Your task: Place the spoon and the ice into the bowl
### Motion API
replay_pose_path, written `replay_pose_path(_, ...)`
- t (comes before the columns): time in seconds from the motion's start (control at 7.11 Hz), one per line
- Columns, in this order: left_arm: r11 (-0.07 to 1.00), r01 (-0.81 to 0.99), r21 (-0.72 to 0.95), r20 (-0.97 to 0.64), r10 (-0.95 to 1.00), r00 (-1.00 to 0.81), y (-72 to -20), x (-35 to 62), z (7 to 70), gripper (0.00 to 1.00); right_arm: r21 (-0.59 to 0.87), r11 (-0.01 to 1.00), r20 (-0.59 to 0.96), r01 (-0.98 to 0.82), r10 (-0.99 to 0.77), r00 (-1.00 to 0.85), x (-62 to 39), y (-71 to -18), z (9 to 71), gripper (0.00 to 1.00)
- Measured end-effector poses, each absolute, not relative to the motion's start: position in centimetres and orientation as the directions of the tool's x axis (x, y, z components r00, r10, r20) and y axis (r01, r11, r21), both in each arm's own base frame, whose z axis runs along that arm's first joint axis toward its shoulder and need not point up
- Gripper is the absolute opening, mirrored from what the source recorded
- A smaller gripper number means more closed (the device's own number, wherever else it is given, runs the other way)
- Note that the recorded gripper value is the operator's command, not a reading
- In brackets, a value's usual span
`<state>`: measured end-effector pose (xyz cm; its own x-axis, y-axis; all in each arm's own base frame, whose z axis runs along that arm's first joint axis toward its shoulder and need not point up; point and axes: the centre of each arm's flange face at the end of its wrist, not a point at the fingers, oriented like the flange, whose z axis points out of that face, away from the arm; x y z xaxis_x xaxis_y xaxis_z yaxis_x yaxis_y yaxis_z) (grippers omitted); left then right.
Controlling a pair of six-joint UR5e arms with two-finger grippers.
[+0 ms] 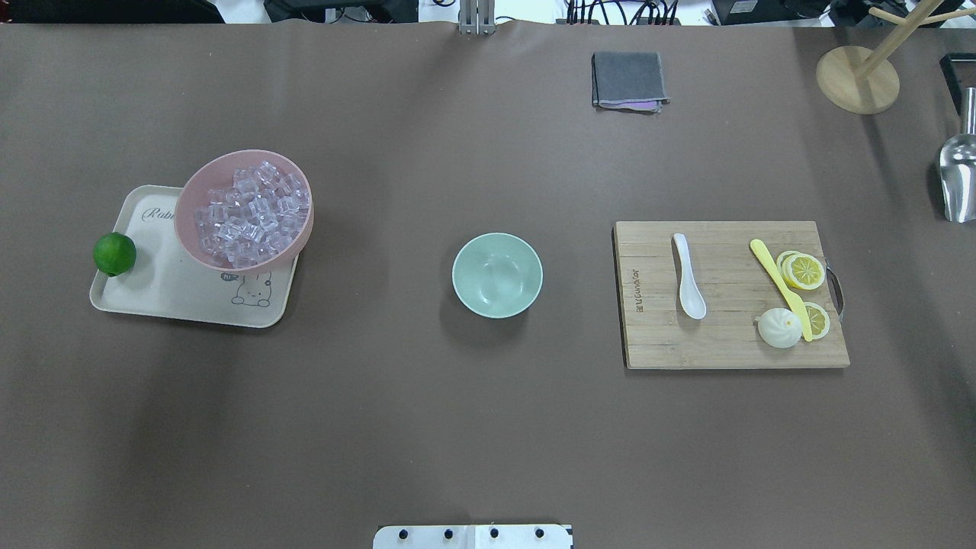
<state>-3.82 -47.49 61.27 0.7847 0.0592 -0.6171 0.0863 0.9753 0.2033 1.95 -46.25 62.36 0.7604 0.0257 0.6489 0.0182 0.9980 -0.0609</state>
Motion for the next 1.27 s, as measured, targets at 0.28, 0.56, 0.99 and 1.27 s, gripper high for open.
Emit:
replay_pose_path(0.28,0.974,0.085,0.21,-0.617,0.064,0.784,-47.67,-3.75,60.99,0.98,-0.065,0.998,0.648,0.017,0.029,0.761,1.96,-46.21,62.52,1.0)
replay_pose_path(0.56,0.973,0.086,0.213,-0.618,0.066,0.784,-47.64,-3.77,61.13,0.98,-0.065,0.998,0.648,0.017,0.029,0.761,1.96,-46.21,62.52,1.0)
replay_pose_path(0.99,0.974,0.085,0.208,-0.618,0.063,0.784,-47.58,-3.78,61.46,0.98,-0.061,0.998,0.65,0.017,0.027,0.759,1.94,-46.23,62.32,1.0)
replay_pose_path(1.27,0.975,0.085,0.204,-0.618,0.061,0.784,-47.57,-3.75,61.57,0.98,-0.06,0.998,0.655,0.017,0.027,0.755,1.89,-46.24,62.2,1.0)
